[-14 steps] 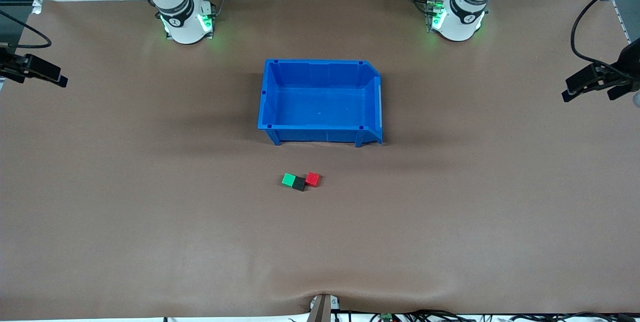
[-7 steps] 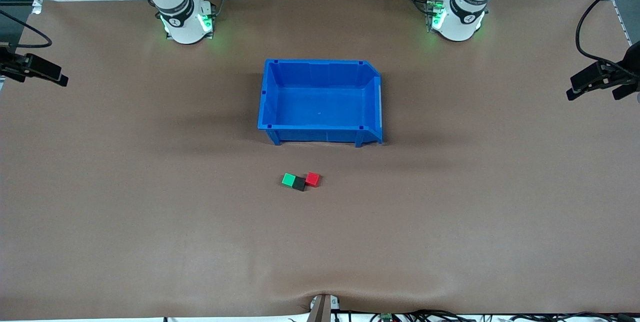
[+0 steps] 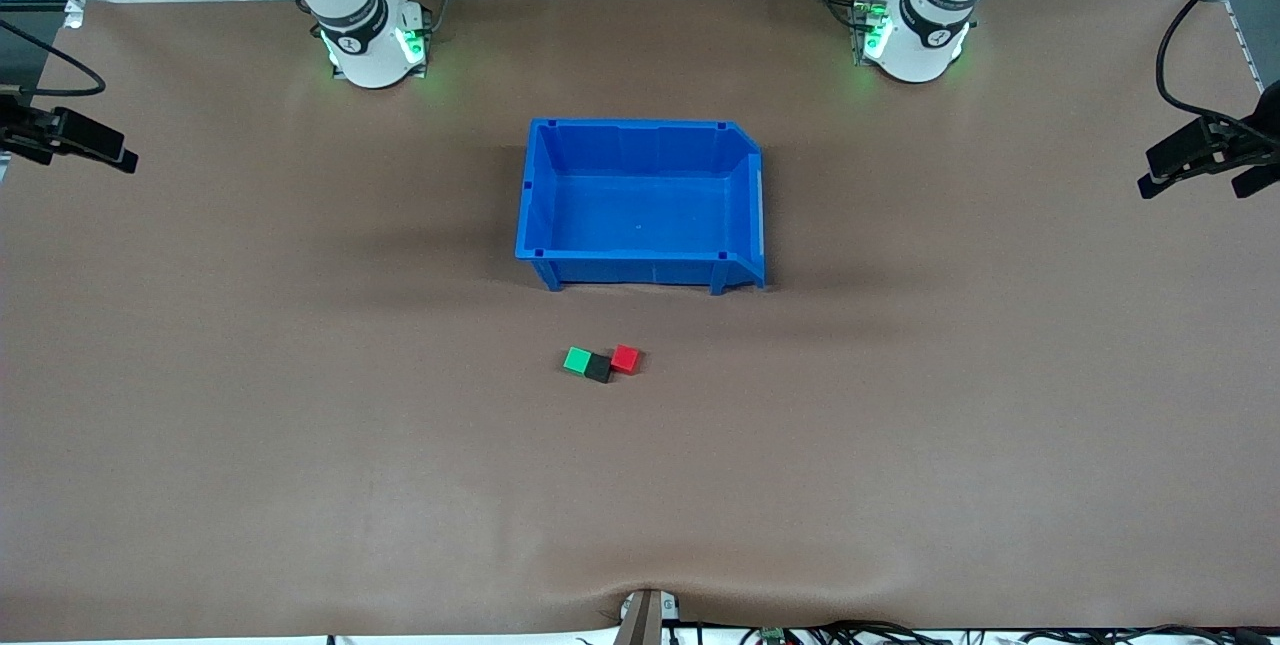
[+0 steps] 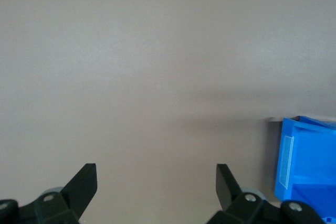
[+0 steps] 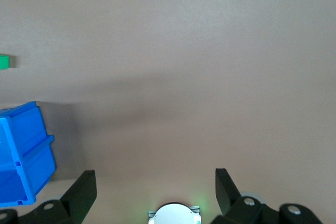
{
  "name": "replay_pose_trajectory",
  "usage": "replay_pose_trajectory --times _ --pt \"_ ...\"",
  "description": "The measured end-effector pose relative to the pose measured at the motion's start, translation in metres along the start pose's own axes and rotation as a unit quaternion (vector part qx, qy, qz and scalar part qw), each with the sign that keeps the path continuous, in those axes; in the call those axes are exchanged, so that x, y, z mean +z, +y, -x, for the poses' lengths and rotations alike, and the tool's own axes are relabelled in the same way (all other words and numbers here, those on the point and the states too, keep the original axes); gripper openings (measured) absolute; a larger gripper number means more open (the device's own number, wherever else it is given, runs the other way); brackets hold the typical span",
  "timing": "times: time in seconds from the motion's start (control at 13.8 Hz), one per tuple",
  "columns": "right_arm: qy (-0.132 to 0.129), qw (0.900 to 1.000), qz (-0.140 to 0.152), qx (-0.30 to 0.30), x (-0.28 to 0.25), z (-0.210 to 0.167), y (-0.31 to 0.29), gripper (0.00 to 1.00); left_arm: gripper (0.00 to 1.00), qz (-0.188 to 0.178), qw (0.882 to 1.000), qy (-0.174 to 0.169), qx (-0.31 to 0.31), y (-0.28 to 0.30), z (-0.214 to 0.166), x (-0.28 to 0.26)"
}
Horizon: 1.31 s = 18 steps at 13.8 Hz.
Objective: Attach green and red cubes to black cube
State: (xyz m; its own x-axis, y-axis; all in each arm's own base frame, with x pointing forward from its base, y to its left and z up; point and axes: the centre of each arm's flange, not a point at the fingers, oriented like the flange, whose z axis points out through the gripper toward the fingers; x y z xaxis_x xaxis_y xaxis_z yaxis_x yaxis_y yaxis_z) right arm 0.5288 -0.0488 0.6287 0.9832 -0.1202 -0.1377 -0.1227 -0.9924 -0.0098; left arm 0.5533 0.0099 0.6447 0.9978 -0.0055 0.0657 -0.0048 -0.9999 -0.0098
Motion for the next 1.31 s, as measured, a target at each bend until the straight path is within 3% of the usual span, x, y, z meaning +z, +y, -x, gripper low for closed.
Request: replay_pose_trajectory --times 1.31 --pt "-0.005 1.000 0.000 -0.004 0.0044 -0.0028 -0.0045 1.00 1.00 -0.006 1.000 -0.015 0.006 0.0108 0.0015 0.0028"
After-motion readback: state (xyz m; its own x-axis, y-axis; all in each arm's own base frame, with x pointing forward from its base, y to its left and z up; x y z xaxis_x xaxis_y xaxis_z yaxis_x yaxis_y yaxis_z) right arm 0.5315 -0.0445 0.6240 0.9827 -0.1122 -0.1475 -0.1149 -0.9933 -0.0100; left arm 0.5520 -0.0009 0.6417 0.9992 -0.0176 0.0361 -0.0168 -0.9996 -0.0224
